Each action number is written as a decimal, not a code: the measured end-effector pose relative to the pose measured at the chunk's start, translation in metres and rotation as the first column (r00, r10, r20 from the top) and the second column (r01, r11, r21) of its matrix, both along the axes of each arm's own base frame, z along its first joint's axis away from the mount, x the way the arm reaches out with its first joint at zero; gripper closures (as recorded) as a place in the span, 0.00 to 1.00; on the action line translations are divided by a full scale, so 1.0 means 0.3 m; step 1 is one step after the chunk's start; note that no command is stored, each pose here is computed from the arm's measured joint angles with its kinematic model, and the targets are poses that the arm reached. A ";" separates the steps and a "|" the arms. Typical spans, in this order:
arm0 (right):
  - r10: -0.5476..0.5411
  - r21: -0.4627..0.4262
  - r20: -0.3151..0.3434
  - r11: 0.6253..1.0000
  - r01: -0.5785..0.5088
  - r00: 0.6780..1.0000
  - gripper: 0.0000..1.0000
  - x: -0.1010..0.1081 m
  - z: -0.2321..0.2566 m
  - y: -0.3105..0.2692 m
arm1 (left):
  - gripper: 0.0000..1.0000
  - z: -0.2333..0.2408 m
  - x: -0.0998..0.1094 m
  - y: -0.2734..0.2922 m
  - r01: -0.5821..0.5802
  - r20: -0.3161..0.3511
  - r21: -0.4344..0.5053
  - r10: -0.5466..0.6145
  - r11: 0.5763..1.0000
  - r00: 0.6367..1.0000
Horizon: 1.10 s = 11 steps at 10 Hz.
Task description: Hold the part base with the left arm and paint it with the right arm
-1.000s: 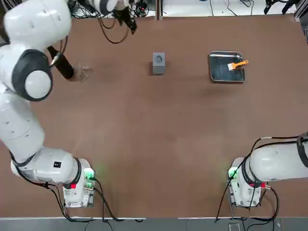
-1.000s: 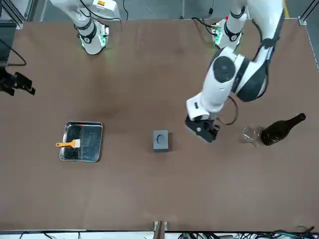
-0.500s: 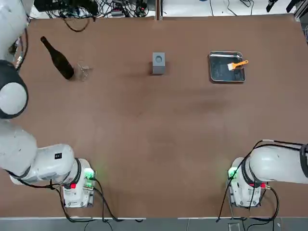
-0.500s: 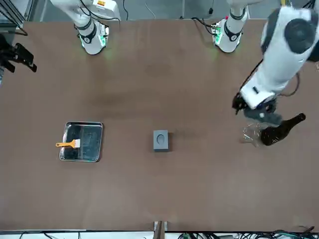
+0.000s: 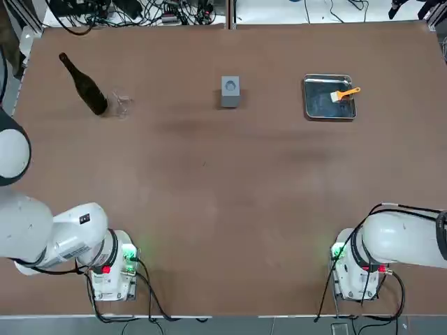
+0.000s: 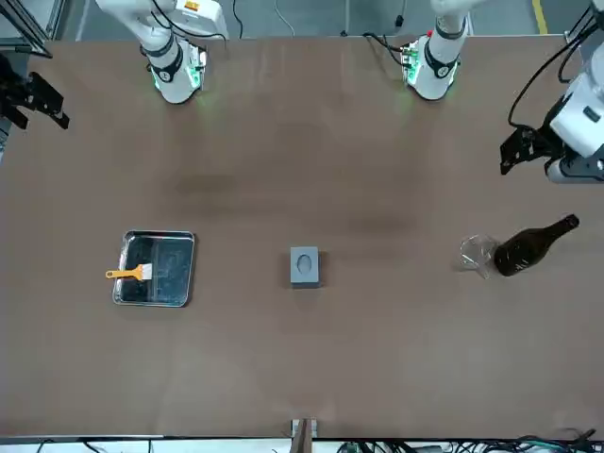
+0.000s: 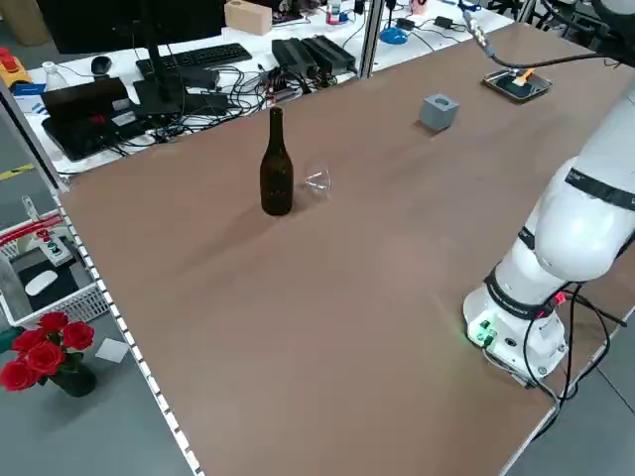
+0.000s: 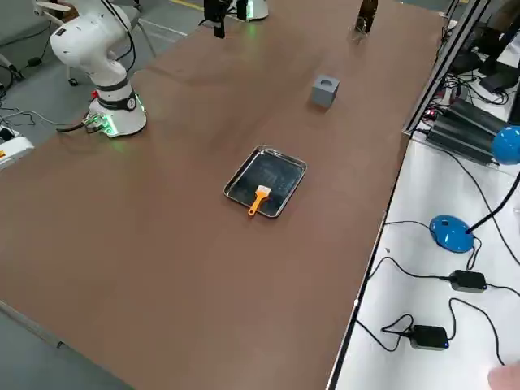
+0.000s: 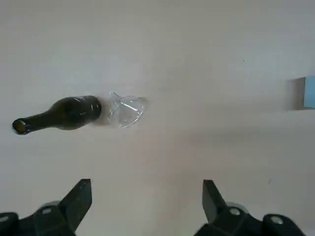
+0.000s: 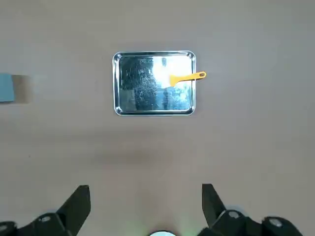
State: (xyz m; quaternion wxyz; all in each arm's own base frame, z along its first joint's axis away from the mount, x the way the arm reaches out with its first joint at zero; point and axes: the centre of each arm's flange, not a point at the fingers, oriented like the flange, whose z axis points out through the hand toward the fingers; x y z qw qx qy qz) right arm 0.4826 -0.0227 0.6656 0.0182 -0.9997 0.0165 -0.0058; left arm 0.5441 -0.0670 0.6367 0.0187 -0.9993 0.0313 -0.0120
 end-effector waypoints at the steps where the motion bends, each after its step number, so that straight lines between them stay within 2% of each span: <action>1: 0.000 0.000 0.008 1.000 0.000 1.000 0.00 0.003 0.002 0.001 | 0.00 0.024 -0.016 -0.011 0.003 0.012 0.005 -0.003 1.000 1.000; 8: 0.001 -0.002 0.016 1.000 -0.001 1.000 0.00 0.007 0.001 0.002 | 0.00 0.085 -0.017 0.005 -0.007 0.051 0.001 0.007 1.000 0.999; 11: 0.001 -0.002 0.019 1.000 -0.001 1.000 0.00 0.008 0.001 0.002 | 0.01 0.152 -0.020 0.016 -0.017 0.079 -0.057 0.021 0.998 0.997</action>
